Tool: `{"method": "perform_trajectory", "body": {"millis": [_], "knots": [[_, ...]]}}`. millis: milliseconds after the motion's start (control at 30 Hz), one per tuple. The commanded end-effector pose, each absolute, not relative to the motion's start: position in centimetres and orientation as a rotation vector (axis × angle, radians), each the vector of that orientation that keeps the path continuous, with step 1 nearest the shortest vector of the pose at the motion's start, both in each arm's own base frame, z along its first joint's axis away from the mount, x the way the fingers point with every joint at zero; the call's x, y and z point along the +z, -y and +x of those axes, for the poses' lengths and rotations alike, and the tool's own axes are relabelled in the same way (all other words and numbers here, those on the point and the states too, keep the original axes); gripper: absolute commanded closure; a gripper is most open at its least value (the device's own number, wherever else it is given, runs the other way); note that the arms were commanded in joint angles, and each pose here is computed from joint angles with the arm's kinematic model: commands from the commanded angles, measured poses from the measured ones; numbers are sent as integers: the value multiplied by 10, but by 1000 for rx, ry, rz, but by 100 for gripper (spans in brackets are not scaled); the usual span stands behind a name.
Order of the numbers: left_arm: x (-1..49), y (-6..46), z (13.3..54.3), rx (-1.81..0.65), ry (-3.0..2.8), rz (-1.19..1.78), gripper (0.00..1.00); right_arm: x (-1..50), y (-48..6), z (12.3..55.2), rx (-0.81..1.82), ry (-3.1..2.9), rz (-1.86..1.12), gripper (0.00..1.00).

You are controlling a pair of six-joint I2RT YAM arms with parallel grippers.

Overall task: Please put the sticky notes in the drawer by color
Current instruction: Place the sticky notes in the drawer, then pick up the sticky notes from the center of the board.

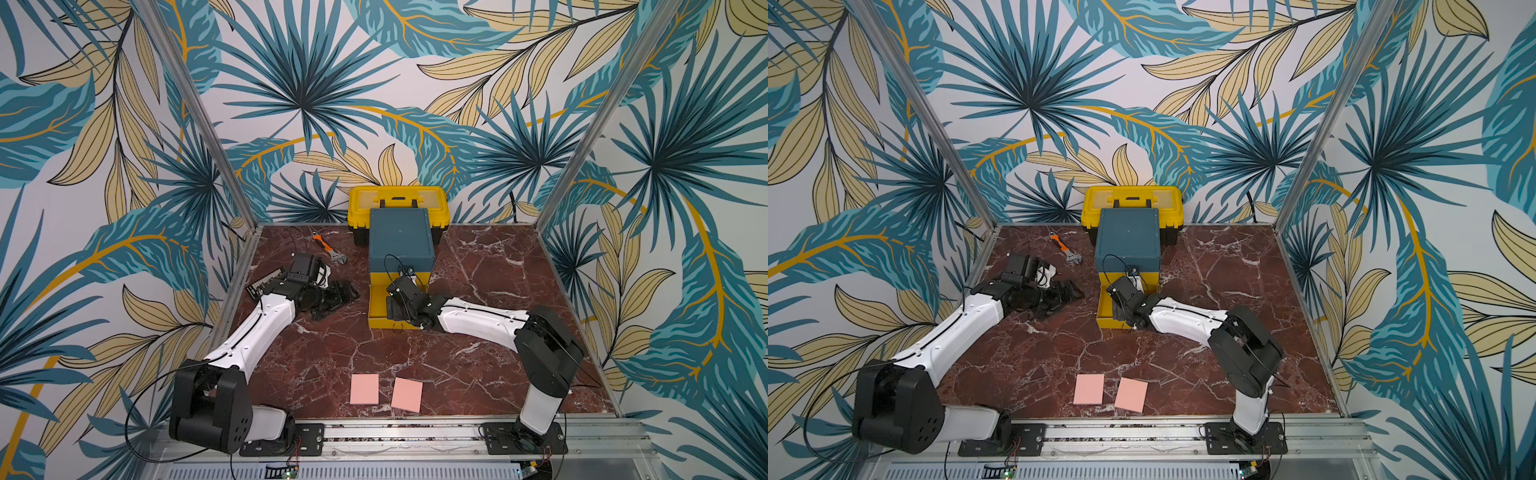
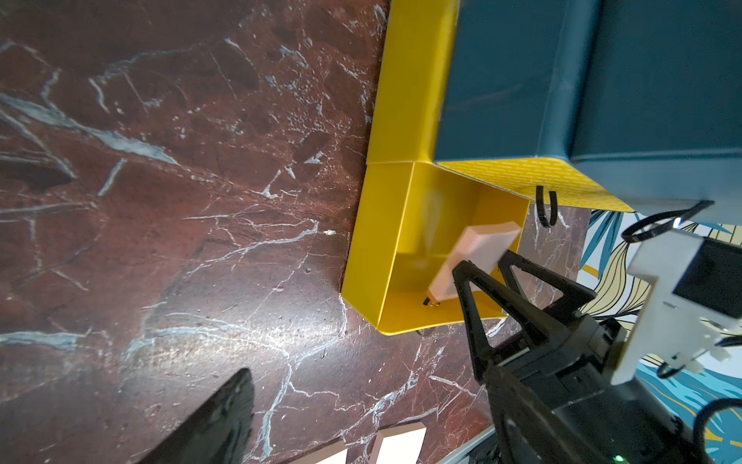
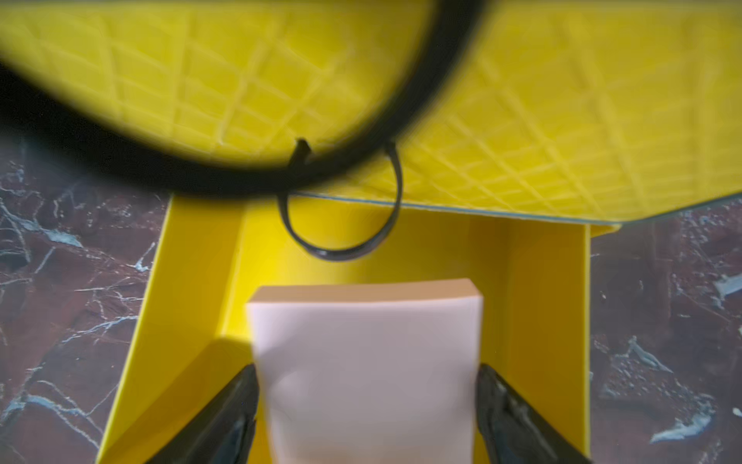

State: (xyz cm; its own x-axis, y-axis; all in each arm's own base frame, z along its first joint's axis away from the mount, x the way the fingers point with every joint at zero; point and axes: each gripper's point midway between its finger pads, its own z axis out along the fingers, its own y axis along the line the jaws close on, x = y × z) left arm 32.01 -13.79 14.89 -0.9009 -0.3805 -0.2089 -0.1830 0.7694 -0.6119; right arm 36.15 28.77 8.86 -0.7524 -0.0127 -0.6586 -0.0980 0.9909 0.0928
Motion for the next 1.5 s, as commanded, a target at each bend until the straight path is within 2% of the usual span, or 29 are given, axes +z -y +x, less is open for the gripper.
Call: {"method": "perform_trajectory", "body": {"millis": [0,367,700,1100,1467], "knots": [[150,133,323,-843,-2634,-421,8,84,-288,361,156,-2437,-79,11],[148,134,327,-847,-2625,-407,8,143,-283,366,173,-2343,-72,8],[149,138,337,-849,-2612,-361,8,175,-255,345,137,-2369,-4,8],[141,157,340,-895,-2626,-275,8,177,-180,254,-43,-2431,155,9],[144,158,337,-892,-2621,-266,7,146,-195,177,-65,-2547,186,8]]}}
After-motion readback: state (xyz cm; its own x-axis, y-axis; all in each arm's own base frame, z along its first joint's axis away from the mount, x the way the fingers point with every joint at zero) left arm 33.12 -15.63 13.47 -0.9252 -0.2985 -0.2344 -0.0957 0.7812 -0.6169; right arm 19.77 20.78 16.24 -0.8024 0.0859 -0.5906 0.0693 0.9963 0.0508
